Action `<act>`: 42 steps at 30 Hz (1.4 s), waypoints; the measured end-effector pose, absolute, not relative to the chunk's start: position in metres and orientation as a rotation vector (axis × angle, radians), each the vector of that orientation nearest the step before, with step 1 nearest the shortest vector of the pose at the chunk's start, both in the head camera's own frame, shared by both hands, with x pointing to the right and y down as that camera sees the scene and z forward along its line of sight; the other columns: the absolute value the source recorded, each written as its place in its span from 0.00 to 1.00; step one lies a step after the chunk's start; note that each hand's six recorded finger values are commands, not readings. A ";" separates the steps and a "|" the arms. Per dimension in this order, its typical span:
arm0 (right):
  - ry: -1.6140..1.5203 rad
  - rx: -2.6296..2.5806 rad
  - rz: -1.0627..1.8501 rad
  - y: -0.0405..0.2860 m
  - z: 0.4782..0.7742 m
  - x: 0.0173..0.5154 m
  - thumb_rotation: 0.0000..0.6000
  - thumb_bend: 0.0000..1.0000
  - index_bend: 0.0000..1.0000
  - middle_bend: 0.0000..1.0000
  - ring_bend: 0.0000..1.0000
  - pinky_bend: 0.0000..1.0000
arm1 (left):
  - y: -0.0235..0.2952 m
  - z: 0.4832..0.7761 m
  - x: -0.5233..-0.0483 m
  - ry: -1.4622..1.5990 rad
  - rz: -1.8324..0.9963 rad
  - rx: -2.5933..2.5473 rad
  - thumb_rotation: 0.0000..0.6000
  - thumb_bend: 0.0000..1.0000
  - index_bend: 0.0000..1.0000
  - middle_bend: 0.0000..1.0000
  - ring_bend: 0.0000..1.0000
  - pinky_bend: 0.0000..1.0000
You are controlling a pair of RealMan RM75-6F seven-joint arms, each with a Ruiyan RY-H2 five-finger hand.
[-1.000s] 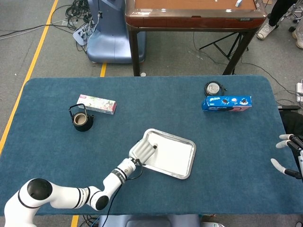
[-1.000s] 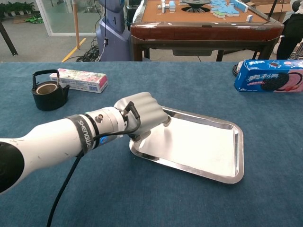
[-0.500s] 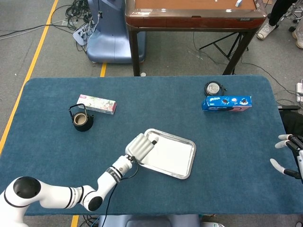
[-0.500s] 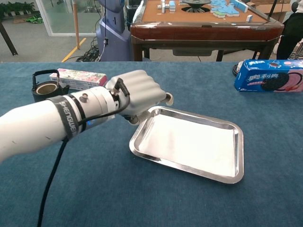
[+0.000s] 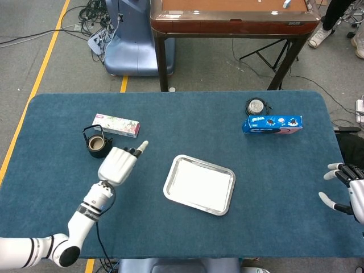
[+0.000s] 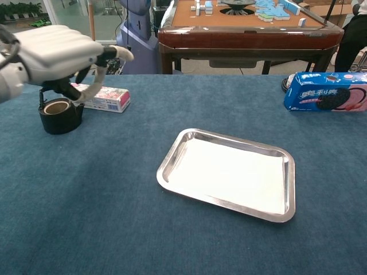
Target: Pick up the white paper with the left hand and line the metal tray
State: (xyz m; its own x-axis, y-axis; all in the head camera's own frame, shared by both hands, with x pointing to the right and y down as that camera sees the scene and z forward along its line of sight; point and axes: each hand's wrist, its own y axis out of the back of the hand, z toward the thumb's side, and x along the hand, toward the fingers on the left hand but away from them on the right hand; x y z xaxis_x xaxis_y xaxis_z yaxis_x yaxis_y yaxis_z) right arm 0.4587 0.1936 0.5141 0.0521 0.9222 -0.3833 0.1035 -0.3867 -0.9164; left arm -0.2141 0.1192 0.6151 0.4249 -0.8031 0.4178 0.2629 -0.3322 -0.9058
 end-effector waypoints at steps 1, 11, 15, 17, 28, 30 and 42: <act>-1.046 -1.600 1.421 0.194 0.516 0.458 1.00 0.20 0.45 0.32 0.24 0.31 | 0.121 0.611 -0.225 0.517 -1.185 -1.555 1.00 0.51 0.11 0.33 0.37 0.67; -0.962 -1.615 1.461 0.198 0.538 0.446 1.00 0.20 0.45 0.32 0.24 0.30 | 0.160 0.581 -0.302 0.690 -1.252 -1.586 1.00 0.42 0.26 0.08 0.01 0.16; -0.959 -1.602 1.473 0.198 0.542 0.446 1.00 0.20 0.45 0.32 0.24 0.30 | 0.179 0.570 -0.332 0.743 -1.264 -1.567 1.00 0.41 0.30 0.07 0.00 0.16; -0.963 -1.595 1.479 0.198 0.544 0.445 1.00 0.20 0.45 0.33 0.24 0.30 | 0.190 0.567 -0.347 0.746 -1.273 -1.560 1.00 0.40 0.31 0.07 0.00 0.16; -0.949 -1.529 1.522 0.199 0.552 0.444 1.00 0.20 0.46 0.33 0.24 0.30 | 0.238 0.566 -0.419 0.827 -1.420 -1.524 1.00 0.40 0.32 0.10 0.02 0.16; -0.941 -1.517 1.538 0.200 0.555 0.445 1.00 0.20 0.46 0.33 0.24 0.31 | 0.242 0.567 -0.428 0.845 -1.441 -1.515 1.00 0.40 0.32 0.10 0.02 0.16; -0.882 -1.548 1.603 0.204 0.574 0.442 1.00 0.20 0.46 0.33 0.24 0.31 | 0.243 0.569 -0.452 0.902 -1.538 -1.500 1.00 0.40 0.32 0.10 0.02 0.16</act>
